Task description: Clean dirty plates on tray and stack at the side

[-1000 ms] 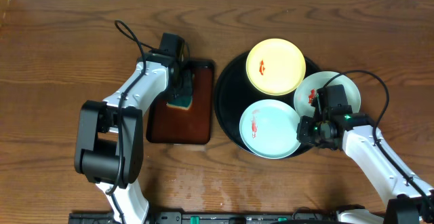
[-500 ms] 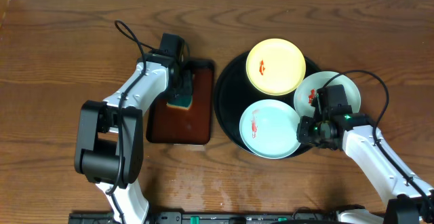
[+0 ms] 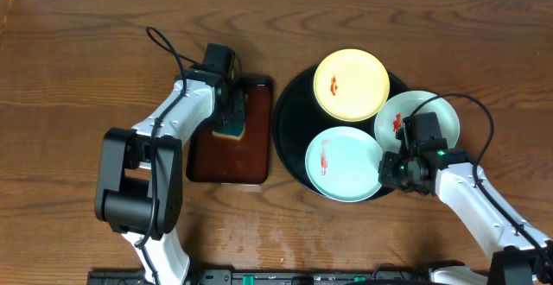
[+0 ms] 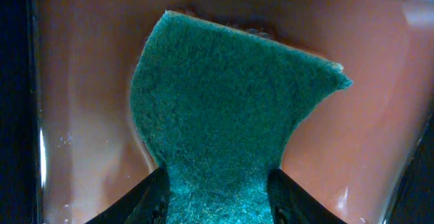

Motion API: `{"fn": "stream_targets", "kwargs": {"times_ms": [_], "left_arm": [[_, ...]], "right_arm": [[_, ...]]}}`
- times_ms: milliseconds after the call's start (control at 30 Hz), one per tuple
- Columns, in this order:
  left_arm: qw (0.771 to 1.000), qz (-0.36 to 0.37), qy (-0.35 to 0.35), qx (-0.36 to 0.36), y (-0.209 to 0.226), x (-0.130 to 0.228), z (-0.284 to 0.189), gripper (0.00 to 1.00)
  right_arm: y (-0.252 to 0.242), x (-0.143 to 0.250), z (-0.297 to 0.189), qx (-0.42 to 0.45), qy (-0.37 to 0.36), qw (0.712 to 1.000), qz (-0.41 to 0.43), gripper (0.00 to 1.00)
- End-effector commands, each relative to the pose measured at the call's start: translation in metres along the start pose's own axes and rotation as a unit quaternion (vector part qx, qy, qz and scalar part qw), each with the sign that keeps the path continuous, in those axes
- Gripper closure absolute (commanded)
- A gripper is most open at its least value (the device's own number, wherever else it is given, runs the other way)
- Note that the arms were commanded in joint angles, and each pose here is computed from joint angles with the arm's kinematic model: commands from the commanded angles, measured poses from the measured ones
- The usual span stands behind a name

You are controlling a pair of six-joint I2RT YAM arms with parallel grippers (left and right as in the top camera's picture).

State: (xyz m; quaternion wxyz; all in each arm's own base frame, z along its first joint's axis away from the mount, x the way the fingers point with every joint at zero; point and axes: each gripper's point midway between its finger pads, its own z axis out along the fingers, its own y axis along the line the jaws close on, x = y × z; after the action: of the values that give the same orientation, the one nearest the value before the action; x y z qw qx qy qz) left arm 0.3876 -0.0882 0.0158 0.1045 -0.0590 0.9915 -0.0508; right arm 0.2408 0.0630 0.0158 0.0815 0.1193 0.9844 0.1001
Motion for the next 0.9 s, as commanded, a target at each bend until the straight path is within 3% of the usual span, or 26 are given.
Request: {"fn": "stream_targets", "kwargs": {"times_ms": [0,67,500,700,800,867], "left_arm": [[1.000,-0.001,0.019,-0.010,0.006,0.012,0.010,0.51],[1.000,-0.001,0.019,-0.010,0.006,0.012,0.010,0.51],[1.000,0.000,0.018,-0.009,0.006,0.012,0.010,0.51],[1.000,0.000,0.018,-0.009,0.006,0.012,0.010,0.52],[1.000,-0.001,0.018,-0.009,0.006,0.012,0.010,0.69],[1.000,0.000,0.018,-0.009,0.006,0.012,0.010,0.71]], "right_arm": [[0.001,0.000,0.002,0.001,-0.004,1.000,-0.003,0.93],[0.002,-0.003,0.002,-0.001,-0.009,1.000,-0.004,0.99],[0.029,-0.045,-0.004,-0.054,-0.096,0.993,-0.049,0.99],[0.030,-0.048,-0.005,-0.055,-0.102,0.991,-0.067,0.99],[0.030,-0.047,-0.005,-0.054,-0.101,0.991,-0.067,0.99],[0.030,-0.047,-0.005,-0.054,-0.100,0.991,-0.067,0.99]]}}
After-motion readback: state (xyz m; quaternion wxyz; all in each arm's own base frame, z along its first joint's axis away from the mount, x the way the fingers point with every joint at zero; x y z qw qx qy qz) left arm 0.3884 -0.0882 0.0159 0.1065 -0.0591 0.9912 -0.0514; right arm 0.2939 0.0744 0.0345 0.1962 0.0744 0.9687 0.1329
